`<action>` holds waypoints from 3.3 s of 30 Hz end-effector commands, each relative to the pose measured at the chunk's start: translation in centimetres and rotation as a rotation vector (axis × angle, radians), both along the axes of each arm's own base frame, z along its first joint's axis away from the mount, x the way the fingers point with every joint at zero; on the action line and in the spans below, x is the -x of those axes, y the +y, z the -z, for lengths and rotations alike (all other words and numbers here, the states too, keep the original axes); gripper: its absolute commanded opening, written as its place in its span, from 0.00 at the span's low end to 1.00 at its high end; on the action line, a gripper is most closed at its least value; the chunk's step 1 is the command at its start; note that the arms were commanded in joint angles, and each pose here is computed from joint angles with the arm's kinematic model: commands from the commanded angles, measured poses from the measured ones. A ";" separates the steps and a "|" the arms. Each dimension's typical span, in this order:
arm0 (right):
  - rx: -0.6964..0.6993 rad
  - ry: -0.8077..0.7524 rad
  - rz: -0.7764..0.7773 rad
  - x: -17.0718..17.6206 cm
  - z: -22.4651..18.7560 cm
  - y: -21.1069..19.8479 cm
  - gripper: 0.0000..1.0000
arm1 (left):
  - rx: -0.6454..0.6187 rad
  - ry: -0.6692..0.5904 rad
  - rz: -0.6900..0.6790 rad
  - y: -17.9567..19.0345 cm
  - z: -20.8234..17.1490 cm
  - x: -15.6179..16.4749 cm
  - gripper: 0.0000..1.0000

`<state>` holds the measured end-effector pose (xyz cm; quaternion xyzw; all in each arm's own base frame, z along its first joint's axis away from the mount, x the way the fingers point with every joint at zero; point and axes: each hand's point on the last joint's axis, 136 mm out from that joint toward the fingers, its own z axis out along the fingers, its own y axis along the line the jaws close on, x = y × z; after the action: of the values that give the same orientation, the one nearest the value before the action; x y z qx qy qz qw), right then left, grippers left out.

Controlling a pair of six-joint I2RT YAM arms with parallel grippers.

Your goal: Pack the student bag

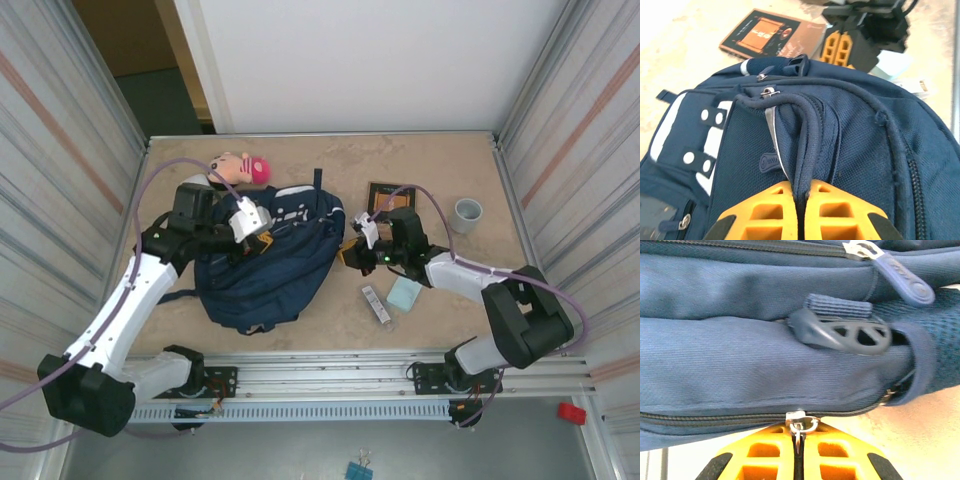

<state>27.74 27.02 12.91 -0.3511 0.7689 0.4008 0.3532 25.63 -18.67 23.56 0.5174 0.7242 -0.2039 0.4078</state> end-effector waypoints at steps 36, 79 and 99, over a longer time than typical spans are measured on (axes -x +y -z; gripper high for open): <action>-0.007 0.570 -0.043 9.9 -7.8 6.0 0.08 | -0.081 -0.086 -0.642 -1.9 3.0 -7.8 0.00; -0.356 0.919 0.323 0.4 -6.2 7.4 0.47 | 0.234 -0.066 -0.048 -4.6 0.2 -2.0 0.00; -0.510 0.876 0.467 0.8 -8.9 9.7 0.00 | 0.199 0.341 -0.831 0.2 -0.6 7.4 0.52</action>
<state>25.85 36.48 17.86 0.1143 0.8113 0.5627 0.1103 18.85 -20.02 25.56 0.1962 0.8687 -0.2053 0.4058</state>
